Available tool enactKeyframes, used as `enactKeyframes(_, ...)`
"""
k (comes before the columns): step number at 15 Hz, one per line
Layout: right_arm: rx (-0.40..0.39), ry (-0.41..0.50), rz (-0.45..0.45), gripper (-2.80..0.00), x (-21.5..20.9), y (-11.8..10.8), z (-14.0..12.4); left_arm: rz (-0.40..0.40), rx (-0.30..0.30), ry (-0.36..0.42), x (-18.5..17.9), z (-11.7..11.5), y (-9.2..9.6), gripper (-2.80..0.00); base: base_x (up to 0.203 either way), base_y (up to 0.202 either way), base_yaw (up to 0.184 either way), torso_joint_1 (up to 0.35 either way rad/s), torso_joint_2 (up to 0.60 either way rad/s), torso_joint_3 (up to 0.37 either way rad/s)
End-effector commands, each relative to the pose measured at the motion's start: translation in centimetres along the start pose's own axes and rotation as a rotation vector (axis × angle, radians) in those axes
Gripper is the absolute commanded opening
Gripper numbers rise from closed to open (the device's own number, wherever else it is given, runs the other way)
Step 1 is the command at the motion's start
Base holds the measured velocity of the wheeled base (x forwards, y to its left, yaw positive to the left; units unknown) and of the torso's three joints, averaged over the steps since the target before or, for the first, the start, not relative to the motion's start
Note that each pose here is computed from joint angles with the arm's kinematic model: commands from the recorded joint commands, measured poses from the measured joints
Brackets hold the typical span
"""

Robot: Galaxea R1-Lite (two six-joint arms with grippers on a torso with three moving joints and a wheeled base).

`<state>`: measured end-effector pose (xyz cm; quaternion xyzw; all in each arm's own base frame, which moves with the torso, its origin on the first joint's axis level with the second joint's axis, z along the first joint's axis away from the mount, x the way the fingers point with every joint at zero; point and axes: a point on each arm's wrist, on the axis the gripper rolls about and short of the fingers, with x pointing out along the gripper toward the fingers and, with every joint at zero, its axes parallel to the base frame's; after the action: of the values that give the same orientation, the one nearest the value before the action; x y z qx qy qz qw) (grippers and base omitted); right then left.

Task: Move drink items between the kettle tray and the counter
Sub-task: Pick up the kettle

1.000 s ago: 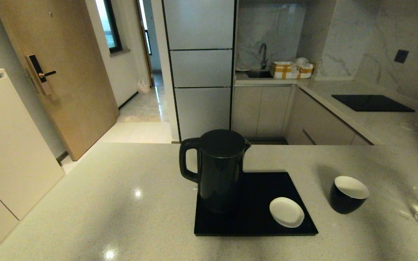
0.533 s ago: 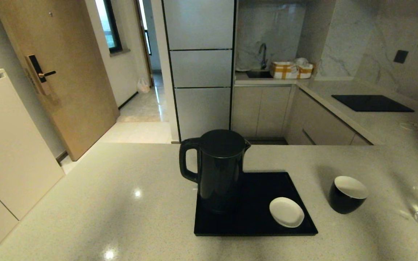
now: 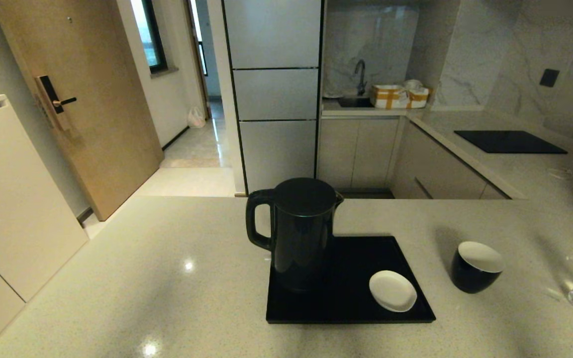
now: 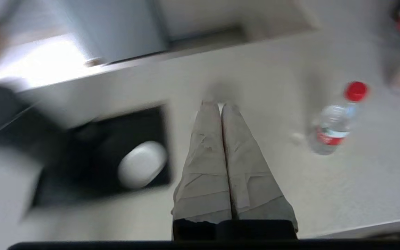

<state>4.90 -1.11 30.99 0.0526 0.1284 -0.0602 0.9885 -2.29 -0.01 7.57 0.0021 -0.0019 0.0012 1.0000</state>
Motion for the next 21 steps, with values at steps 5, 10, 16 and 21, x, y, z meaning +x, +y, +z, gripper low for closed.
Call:
enactKeyframes(5, -0.122, -0.073, 0.251, -2.80, -17.6, -0.1, -5.9, 0.001, 0.000, 0.001, 0.0, 0.0, 0.0, -2.80, 0.000, 0.000, 0.000, 0.000, 0.00, 0.000)
enactKeyframes(10, -0.186, -0.254, 0.226, -2.80, -19.4, -1.9, -14.0, 0.001, 0.000, 0.001, 0.0, 0.0, 0.0, -2.80, 0.000, 0.000, 0.000, 0.000, 0.00, 0.000)
enactKeyframes(16, -0.112, -0.486, 0.211, -2.80, -13.9, -1.9, -15.2, 0.001, 0.000, 0.001, 0.0, 0.0, 0.0, -2.80, 0.000, 0.000, 0.000, 0.000, 0.00, 0.000)
enactKeyframes(21, -0.148, -0.317, 0.149, -2.80, -3.2, -1.7, -21.7, 0.001, 0.000, 0.001, 0.0, 0.0, 0.0, -2.80, 0.000, 0.000, 0.000, 0.000, 0.00, 0.000)
